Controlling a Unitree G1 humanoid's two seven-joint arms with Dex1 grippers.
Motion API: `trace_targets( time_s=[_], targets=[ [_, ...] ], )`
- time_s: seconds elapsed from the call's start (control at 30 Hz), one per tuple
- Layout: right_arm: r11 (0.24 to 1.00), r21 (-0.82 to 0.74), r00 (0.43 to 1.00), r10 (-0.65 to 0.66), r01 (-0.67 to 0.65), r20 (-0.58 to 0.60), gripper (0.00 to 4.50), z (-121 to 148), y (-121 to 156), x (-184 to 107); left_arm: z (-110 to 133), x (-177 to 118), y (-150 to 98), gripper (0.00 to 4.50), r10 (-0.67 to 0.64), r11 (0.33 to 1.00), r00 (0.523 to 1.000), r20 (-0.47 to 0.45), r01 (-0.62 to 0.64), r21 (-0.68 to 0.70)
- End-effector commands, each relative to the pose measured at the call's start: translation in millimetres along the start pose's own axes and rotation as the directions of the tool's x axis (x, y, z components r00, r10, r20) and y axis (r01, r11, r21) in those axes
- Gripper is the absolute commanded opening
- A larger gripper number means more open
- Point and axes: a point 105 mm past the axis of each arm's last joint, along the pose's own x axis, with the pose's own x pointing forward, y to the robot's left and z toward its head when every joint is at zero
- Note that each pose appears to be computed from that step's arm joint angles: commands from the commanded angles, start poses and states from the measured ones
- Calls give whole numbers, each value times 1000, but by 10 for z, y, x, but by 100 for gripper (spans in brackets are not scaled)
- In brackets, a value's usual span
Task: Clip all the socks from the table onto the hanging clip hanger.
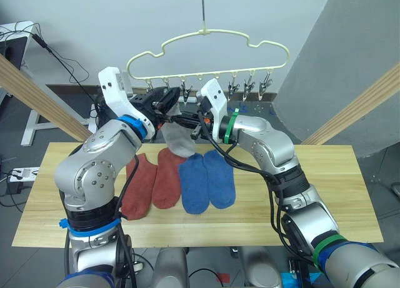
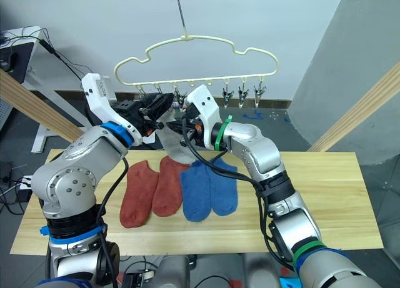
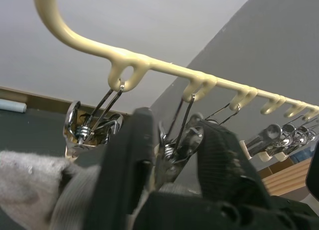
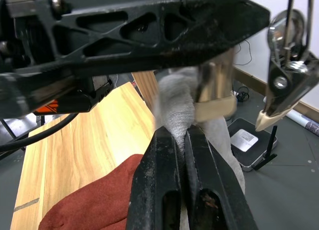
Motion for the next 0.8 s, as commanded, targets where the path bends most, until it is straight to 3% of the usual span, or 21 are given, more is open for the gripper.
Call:
trace_targets(
  time_s=[0.03,0.3,0.4,0.6,0.8],
  targets=[
    [997,-44,995,62,-58,77,0,240,136,-12,53,-44,-79,248,-31,999,999,17,30,29],
    [995,-38,993,89,-87,71,0,226,195,-29,35,-58,-104,248,-42,998,999,7,42,50],
    [995,-26,993,101,-99,63,77,205,213,-34,8,-65,-144,253,-57,996,998,-5,58,65],
    [995,-30,995,94,-93,44,288,162,227,-57,17,-125,-202,253,-100,991,995,-17,101,86],
    [995,-27,995,99,-98,33,288,139,240,-89,33,-234,-206,253,-125,982,991,-47,131,137]
  ],
)
